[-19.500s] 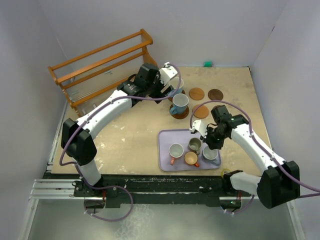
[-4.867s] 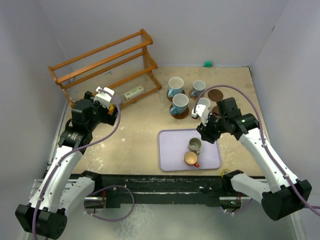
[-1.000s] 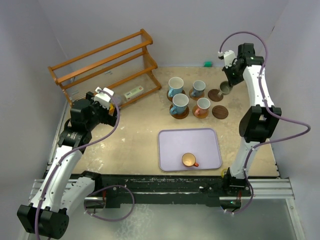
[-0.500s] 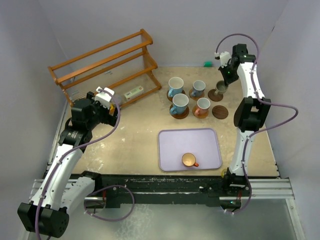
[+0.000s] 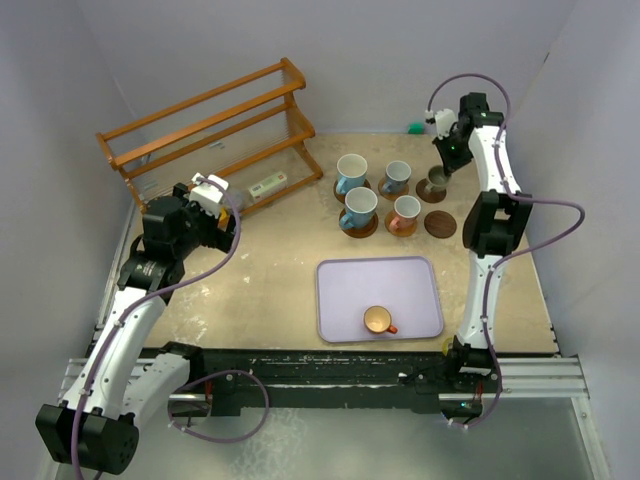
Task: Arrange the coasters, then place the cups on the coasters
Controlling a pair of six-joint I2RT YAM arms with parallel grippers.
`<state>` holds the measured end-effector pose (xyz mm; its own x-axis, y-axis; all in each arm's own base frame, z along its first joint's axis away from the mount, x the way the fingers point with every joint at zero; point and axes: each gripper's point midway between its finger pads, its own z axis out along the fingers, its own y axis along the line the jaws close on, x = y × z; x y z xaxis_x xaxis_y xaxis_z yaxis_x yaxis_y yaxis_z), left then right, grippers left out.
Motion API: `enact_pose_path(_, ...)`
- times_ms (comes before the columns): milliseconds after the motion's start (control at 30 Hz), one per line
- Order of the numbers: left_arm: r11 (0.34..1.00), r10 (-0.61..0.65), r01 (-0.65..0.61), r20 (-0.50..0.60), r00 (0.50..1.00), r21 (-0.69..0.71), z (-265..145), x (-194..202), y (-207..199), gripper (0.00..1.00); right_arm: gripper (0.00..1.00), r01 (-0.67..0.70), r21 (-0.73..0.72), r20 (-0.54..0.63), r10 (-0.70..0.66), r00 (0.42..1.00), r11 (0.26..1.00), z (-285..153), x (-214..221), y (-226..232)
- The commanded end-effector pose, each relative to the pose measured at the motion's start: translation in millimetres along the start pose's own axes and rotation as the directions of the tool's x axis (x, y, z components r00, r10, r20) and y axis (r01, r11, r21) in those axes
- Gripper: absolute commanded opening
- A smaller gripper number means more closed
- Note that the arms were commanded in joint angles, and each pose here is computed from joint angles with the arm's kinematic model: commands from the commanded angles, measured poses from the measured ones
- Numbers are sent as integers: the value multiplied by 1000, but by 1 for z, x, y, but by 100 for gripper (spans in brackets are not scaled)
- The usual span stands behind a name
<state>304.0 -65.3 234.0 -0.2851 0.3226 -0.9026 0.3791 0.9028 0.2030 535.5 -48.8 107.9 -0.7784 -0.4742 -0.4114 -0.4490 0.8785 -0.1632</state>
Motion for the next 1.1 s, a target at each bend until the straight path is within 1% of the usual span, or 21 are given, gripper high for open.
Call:
enact_pose_path(0,1000,13,-13,48,999,-6,0,-14,4,95,0,4,-12,55,-3,998,1000,-9,-15,-2)
enact_pose_path(467,1000,13,-12,40,999,-3,1,-11,5,95,0,16,-37,46,-14,999,999,17,-12,0)
enact_pose_path(967,1000,11,-11,38,999,-4,1,-10,5,95,0,26,-44,26,-25,999,999,29,-7,1)
enact_pose_path(1067,1000,13,-13,42,999,-5,0,-11,5,95,4,32,-43,20,-31,999,999,32,-6,0)
